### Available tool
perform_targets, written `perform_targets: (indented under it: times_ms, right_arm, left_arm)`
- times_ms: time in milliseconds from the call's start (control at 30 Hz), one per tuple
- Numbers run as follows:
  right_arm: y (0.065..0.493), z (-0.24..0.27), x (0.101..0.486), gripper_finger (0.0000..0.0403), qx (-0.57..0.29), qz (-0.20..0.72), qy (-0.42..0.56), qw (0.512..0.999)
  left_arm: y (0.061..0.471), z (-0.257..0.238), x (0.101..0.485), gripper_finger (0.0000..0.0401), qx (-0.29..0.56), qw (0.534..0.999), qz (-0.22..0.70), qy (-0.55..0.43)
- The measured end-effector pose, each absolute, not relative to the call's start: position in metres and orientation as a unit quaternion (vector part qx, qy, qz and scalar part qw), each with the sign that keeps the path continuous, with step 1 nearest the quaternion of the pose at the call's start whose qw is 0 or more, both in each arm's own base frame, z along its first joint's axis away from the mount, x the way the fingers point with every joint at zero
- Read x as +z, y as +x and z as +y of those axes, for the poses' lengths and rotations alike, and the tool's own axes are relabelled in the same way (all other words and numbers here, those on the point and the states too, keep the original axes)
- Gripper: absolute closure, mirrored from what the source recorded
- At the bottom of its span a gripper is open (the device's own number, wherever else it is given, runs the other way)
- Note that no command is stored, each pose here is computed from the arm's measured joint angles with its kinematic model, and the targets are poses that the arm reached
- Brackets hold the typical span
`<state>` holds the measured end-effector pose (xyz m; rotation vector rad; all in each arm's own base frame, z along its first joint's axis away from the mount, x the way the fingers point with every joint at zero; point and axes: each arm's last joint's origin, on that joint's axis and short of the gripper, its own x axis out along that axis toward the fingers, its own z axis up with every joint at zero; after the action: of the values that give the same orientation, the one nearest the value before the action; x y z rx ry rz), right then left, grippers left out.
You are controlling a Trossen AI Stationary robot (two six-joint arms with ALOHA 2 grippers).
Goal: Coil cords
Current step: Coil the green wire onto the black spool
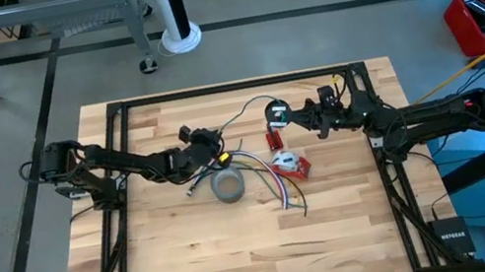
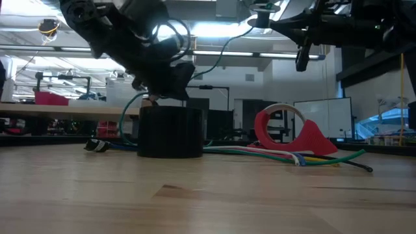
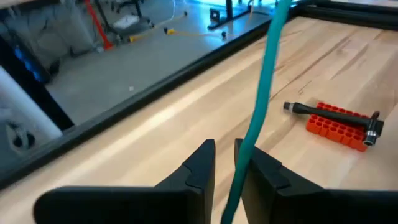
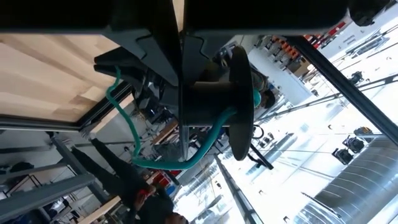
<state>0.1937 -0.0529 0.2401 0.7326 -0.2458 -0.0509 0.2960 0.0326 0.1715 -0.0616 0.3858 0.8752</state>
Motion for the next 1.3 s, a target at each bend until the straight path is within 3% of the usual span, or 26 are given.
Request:
perform_targets:
  times_ms: [633,867,1033,1300]
  right_arm:
    - [0.195,-0.054,0.233,0.0395,-0.044,-0.090,0.365,0.926]
    - [0.195,-0.054,0.233,0.0395,-0.045,-0.089,0.366,0.925]
    - [0.195,-0.054,0.233,0.0395,-0.045,-0.088,0.366,0.925]
    - [0.195,-0.054,0.230,0.0395,-0.051,-0.076,0.369,0.925]
  left_arm:
    - [0.294,0.048,0.171,0.0339,0.452,0.873,0.164,-0.079]
    - [0.295,0.051,0.171,0.0337,0.416,0.887,0.168,-0.114]
    - [0.296,0.055,0.169,0.0312,0.364,0.897,0.170,-0.184]
    - [0.298,0.055,0.171,0.0267,0.350,0.902,0.159,-0.194]
